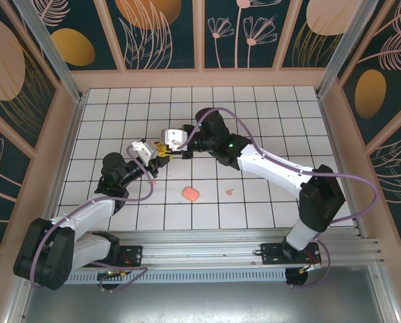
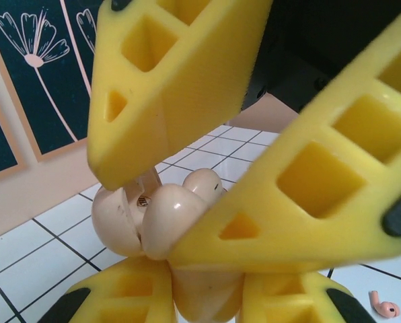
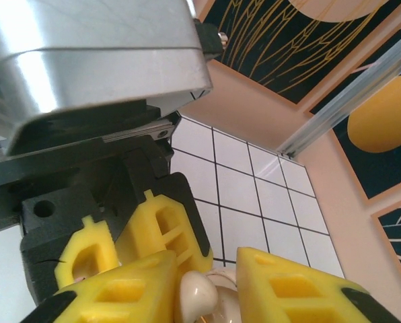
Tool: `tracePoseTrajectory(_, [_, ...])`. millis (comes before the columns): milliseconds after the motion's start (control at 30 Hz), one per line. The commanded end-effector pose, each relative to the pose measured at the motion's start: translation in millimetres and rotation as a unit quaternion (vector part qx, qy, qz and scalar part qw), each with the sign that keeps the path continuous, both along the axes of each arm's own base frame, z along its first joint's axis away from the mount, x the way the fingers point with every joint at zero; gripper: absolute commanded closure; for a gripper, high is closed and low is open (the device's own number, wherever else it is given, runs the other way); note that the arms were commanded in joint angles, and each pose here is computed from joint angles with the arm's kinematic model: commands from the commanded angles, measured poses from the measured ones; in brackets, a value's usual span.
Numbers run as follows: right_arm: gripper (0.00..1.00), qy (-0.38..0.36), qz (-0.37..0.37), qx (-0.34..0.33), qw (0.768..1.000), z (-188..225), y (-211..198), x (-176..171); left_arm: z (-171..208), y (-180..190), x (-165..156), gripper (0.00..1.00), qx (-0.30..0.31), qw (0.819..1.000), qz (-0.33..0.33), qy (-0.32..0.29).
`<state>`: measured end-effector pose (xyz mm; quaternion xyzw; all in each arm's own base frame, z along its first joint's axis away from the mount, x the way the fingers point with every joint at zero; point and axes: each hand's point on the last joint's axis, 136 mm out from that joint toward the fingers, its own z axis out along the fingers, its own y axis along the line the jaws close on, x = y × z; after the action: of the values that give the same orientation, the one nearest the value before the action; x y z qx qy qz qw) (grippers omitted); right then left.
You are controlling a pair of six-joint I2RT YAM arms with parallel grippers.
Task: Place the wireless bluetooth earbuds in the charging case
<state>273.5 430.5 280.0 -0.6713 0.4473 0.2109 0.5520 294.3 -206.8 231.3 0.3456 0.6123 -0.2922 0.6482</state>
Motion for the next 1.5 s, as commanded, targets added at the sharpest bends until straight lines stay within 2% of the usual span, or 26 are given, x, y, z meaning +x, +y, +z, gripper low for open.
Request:
tracePoseTrajectory(0, [0.73,-0.003,-0.006,-0.011,1.000,-1.4,2.7,2.6,19.5,-3.2,-4.9,0.98,-0.006,0.999,-0.012,-0.034])
tracePoseTrajectory(300, [0.83,0.005,0.000,-0.002,1.000,5.2,-0.9,-4.5,18.8,-2.2,-3.2,0.98,-0.006,0.999,-0.007,-0.032])
tracePoseTrajectory(967, [0.86,0.087,0.033,0.092,0.991,35.3,-22.9,-20.1,20.2,-0.4,-1.7,0.98,-0.018,0.999,0.001,-0.030])
tracePoseTrajectory(1467, [0.86,0.206,0.059,0.201,0.956,68.1,-42.3,-24.2,24.0,-0.6,-5.0,0.98,-0.039,0.999,-0.005,-0.038])
